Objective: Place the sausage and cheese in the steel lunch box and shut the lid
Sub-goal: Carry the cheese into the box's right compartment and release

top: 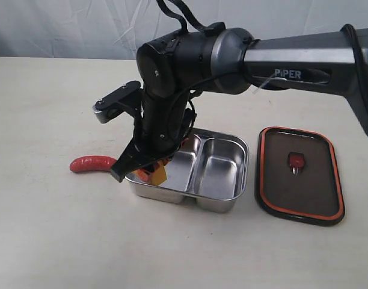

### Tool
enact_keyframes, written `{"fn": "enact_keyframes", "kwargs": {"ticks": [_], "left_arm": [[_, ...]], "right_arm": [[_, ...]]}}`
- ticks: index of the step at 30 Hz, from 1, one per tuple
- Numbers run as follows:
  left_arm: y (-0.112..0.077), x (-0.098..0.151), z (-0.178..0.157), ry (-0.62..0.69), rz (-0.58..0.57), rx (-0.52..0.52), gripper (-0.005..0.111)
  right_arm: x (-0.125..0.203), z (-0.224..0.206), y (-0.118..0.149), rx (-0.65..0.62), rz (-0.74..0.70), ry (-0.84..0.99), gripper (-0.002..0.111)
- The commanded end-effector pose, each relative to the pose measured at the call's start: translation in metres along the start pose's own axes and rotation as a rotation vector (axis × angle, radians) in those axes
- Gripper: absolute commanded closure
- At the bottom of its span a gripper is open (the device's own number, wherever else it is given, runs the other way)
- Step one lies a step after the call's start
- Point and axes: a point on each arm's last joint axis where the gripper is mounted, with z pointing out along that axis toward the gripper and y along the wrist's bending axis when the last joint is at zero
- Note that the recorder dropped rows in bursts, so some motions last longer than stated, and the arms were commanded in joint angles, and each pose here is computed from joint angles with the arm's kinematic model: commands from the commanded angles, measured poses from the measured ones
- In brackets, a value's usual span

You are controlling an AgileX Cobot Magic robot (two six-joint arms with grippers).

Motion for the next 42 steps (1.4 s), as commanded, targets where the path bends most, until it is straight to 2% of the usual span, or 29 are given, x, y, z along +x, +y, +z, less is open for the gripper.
{"fn": "enact_keyframes", "kwargs": {"ticks": [1, 6, 14, 21, 27, 35, 42], "left_arm": [[0.000, -0.001, -0.001, -0.015, -0.002, -0.001, 0.107], [0.000, -0.001, -0.001, -0.015, -0.002, -0.001, 0.107], [0.000, -0.001, -0.001, -0.015, -0.002, -0.001, 0.107], [0.000, -0.001, -0.001, -0.015, -0.002, -0.001, 0.107], [0.000, -0.001, -0.001, -0.015, -0.002, -0.001, 0.107], [0.000, -0.001, -0.001, -0.015, -0.002, -0.001, 0.107], [0.000, -0.001, -0.001, -0.015, -0.002, -0.001, 0.107]], "right_arm": [[0.003, -0.003, 0.014, -0.039, -0.041, 0.034, 0.108], [0.002, -0.003, 0.020, -0.024, -0.063, 0.032, 0.108], [-0.002, -0.030, -0.002, 0.240, 0.057, -0.069, 0.108], [0.016, -0.053, -0.016, 0.418, 0.167, 0.035, 0.108], [0.038, -0.036, -0.034, 0.371, 0.251, 0.108, 0.109], [0.055, -0.008, -0.047, 0.299, 0.310, 0.096, 0.109], [0.060, -0.001, -0.060, 0.310, 0.340, 0.129, 0.109]]}}
